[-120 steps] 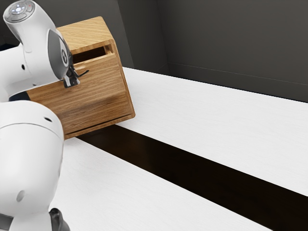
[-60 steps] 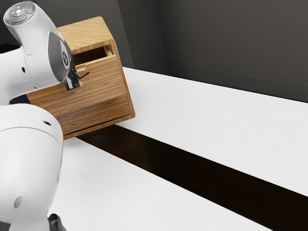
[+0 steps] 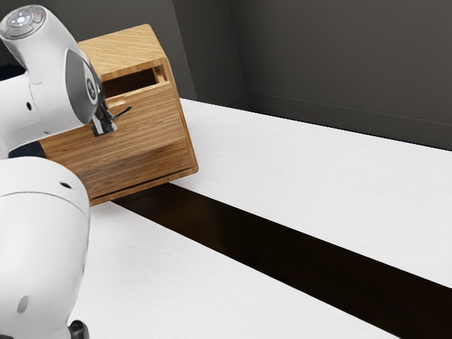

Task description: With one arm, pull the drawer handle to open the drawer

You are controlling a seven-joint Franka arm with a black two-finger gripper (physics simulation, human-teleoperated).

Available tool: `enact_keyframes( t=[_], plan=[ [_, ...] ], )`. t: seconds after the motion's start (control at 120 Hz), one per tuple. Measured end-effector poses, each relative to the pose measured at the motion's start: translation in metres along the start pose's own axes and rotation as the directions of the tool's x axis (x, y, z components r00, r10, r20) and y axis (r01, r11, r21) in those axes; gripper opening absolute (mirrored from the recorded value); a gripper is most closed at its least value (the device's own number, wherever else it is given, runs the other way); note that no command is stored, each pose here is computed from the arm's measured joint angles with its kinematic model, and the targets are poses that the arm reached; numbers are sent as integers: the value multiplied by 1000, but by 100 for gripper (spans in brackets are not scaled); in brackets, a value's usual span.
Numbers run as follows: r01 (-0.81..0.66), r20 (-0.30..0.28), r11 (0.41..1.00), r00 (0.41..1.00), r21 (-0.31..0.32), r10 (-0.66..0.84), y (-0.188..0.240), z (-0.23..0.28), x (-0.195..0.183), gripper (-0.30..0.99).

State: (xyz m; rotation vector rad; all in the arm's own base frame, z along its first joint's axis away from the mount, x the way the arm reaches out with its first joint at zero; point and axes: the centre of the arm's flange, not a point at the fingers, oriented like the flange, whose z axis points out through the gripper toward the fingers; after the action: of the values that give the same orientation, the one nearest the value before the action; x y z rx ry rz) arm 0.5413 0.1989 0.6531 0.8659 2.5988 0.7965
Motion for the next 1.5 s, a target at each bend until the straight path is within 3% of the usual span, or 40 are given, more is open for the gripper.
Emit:
enact_keyframes(
  t=[0.608, 1.5],
  plan=[
    [15, 8, 1000, 1000, 10, -15, -23, -17, -9, 7],
    [30, -22, 999, 999, 15, -30, -54, -43, -24, 8]
  ],
)
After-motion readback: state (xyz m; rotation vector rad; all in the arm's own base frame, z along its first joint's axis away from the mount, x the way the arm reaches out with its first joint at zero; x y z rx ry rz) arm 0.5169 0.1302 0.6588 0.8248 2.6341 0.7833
